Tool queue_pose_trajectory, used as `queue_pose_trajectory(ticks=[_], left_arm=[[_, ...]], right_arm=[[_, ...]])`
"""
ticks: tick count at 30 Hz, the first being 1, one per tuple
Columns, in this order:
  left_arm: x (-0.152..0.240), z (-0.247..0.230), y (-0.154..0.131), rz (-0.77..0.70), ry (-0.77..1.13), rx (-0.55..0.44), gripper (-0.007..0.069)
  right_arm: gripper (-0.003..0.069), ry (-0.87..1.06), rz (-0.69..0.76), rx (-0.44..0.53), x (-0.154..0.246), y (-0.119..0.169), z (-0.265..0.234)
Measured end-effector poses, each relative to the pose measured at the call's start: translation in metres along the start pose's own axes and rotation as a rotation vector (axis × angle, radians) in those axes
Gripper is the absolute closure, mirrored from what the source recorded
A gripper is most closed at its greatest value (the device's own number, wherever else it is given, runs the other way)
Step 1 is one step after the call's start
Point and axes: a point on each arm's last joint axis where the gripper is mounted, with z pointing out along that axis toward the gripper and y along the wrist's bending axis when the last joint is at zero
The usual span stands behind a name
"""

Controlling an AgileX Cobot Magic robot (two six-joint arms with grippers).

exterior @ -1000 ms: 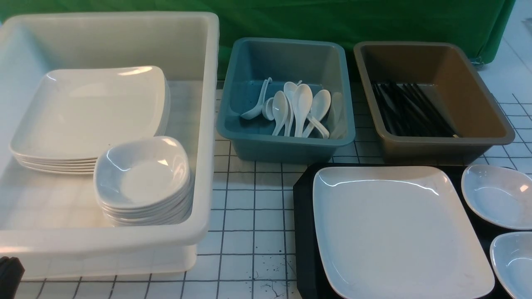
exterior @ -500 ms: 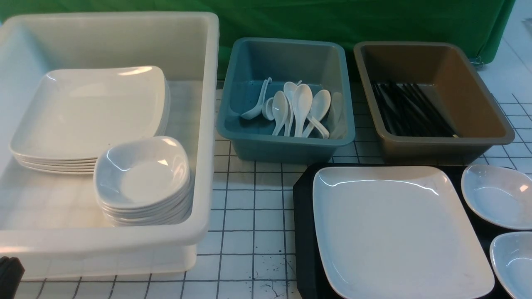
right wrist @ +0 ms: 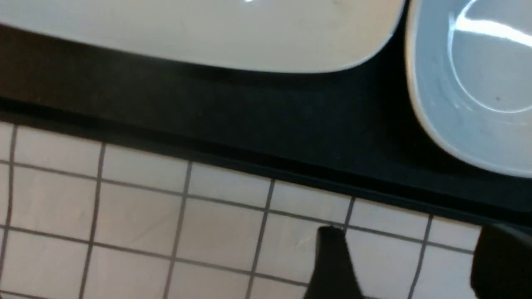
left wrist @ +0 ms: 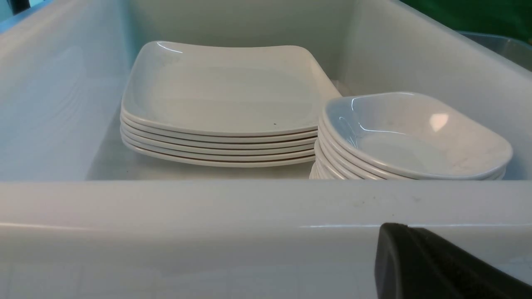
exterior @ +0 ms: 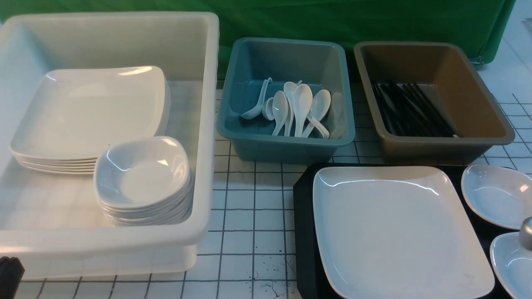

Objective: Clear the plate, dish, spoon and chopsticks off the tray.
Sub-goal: Use the right arm to grab a small plate from the dinner plate

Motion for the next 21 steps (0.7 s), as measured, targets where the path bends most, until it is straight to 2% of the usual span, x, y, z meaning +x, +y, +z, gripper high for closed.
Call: queue_pose_trajectory(ticks=[3,8,16,21], left_arm=[[0.000,0.000,0.000,0.005,0.000,-0.001,0.0620],[0.000,0.000,0.000,0.000,0.000,0.000,0.0620],[0.000,0.000,0.000,0.000,0.000,0.000,0.0620],[0.000,0.000,0.000,0.000,0.000,0.000,0.0620]], right_arm=[[0.0197,0.063,-0.157,0.075,-0.010,0.005,0.017],[0.0203,0.164,-0.319,0.151,-0.022,0.010,0.042],[0.0244,0.279,-0.431,0.202,-0.033,0.009,0.079],[0.0305,0.339,-0.490,0.233,-0.037,0.006,0.101]])
